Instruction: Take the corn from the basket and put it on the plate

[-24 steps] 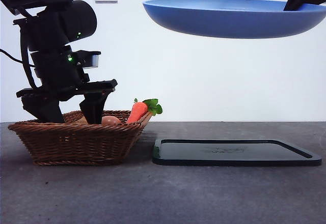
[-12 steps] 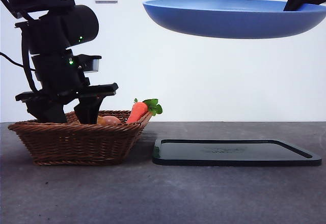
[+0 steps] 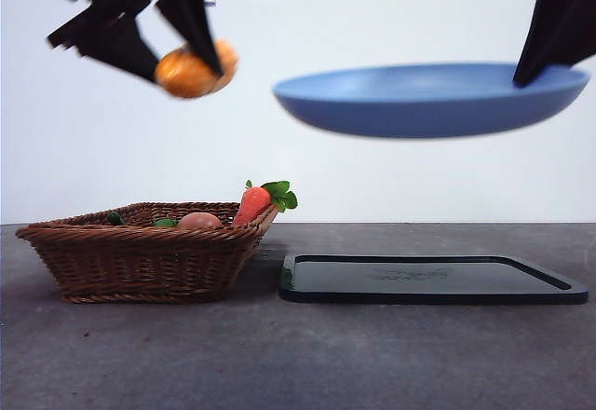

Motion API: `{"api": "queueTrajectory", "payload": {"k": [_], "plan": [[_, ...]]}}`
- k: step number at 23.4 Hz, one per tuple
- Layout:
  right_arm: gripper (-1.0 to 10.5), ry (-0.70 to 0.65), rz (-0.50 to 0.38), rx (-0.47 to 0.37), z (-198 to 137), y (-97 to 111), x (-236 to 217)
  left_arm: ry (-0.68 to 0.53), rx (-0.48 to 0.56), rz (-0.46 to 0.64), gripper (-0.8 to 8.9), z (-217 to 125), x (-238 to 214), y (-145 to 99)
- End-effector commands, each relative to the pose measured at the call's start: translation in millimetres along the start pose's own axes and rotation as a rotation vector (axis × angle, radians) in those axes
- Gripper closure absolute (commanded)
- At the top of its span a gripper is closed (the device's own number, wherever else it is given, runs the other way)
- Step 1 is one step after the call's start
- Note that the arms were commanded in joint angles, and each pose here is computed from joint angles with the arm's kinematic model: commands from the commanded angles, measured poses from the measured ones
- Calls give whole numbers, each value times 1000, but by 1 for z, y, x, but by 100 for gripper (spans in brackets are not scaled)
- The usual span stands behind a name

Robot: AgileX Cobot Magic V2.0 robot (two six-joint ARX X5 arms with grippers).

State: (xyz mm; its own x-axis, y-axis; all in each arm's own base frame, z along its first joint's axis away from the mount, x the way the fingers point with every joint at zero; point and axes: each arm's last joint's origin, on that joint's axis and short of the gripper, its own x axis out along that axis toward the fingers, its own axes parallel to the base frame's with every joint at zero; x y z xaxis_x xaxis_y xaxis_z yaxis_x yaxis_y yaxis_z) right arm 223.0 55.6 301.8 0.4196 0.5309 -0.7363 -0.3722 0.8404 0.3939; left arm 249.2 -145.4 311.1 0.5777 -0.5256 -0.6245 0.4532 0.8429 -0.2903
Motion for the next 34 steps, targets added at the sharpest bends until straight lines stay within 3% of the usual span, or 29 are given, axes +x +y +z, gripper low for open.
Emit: {"api": "queueTrajectory", "payload": {"k": [1,6,10,15,19,34], "plan": [[945,21,22,30,10,-2,16,10,24,-86,623,0,4,-20],[945,99,38,71,15,-13,46,84,128,-185,623,-17,25,-60],[945,109,62,70,16,-12,53,140,175,-210,623,-28,49,-73],[945,109,61,77,16,-12,53,183,211,-207,616,-38,70,-78],[945,111,61,78,16,-12,53,209,209,-200,543,-42,80,-77],[945,110,61,77,16,-12,53,228,219,-201,418,-45,80,-79]]}}
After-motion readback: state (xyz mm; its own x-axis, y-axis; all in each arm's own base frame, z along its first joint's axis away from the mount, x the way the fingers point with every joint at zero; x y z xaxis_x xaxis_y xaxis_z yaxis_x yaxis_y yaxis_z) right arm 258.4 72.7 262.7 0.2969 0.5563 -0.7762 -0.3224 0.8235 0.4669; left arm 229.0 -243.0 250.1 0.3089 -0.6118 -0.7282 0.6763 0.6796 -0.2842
